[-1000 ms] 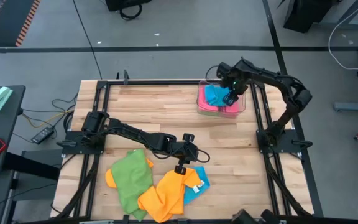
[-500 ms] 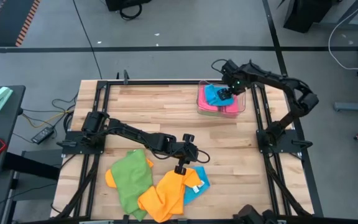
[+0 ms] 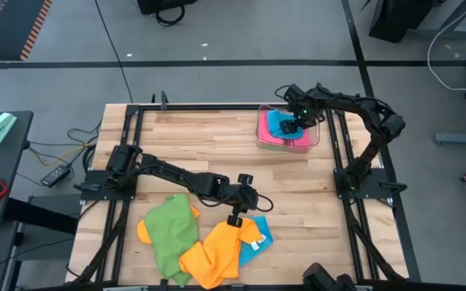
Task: Fold microfiber towels
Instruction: Adjust the blue towel in the bin
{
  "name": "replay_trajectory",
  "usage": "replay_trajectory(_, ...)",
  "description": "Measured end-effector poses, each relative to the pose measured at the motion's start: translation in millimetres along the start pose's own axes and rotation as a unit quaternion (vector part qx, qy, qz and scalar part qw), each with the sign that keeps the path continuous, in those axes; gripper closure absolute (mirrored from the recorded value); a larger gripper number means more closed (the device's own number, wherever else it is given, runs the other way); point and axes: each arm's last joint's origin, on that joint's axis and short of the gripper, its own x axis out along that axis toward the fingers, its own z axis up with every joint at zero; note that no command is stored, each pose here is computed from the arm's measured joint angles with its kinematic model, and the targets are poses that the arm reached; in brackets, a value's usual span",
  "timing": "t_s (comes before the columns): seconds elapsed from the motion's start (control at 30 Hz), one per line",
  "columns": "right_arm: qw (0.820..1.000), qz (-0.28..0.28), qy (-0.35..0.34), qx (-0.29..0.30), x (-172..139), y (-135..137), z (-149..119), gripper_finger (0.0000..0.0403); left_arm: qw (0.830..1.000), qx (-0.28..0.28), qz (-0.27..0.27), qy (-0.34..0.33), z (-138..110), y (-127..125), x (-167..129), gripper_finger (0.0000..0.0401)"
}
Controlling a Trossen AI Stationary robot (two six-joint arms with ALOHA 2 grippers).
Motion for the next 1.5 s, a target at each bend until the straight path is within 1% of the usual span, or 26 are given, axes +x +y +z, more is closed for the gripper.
replay_trajectory(0.13, 1.0, 0.007, -0.018, -0.005, 0, 1, 4, 0.0187, 1.0, 0.0, 0.0, 0.0, 0, 0, 0, 0.034)
replay_trajectory(0.23, 1.0, 0.009, -0.023, -0.009, 0, 2, 4, 0.0219, 1.0, 0.0, 0.0, 0.0, 0, 0, 0, 0.0341)
replay_trajectory(0.37, 1.0, 0.009, -0.023, -0.008, 0, 2, 5, 0.0279, 1.0, 0.0, 0.0, 0.0, 0, 0, 0, 0.0347)
replay_trajectory(0.47, 1.0, 0.016, -0.021, -0.006, 0, 2, 4, 0.0334, 1.0, 0.0, 0.0, 0.0, 0, 0, 0, 0.0348)
replay_trajectory(0.53, 0.999, 0.026, -0.016, -0.015, 0, 3, 4, 0.0371, 1.0, 0.0, 0.0, 0.001, 0, 0, 0, 0.0347)
replay_trajectory(0.6, 0.999, 0.034, -0.016, -0.025, -2, 3, 4, 0.039, 1.0, 0.0, 0.0, 0.001, 0, 0, 0, 0.0344)
replay_trajectory(0.8, 0.998, 0.044, -0.038, -0.033, -16, 2, 0, 0.0392, 1.0, 0.0, 0.0, 0.001, 0, 0, 0, 0.034)
replay_trajectory(1.03, 0.994, 0.074, -0.079, -0.025, -43, -2, -7, 0.0394, 1.0, 0.0, 0.0, 0.001, 0, 0, 0, 0.0348)
replay_trajectory(1.13, 0.993, 0.081, -0.087, -0.019, -50, -3, -9, 0.0394, 1.0, 0.0, 0.0, 0.0, 0, 0, 0, 0.0346)
replay_trajectory(1.3, 0.993, 0.079, -0.082, -0.011, -50, -4, -11, 0.0394, 1.0, 0.0, 0.0, 0.0, 0, 0, 0, 0.0341)
replay_trajectory(1.5, 0.996, 0.07, -0.061, -0.005, -38, -2, -7, 0.0382, 1.0, 0.0, 0.0, 0.0, 0, 0, 0, 0.0343)
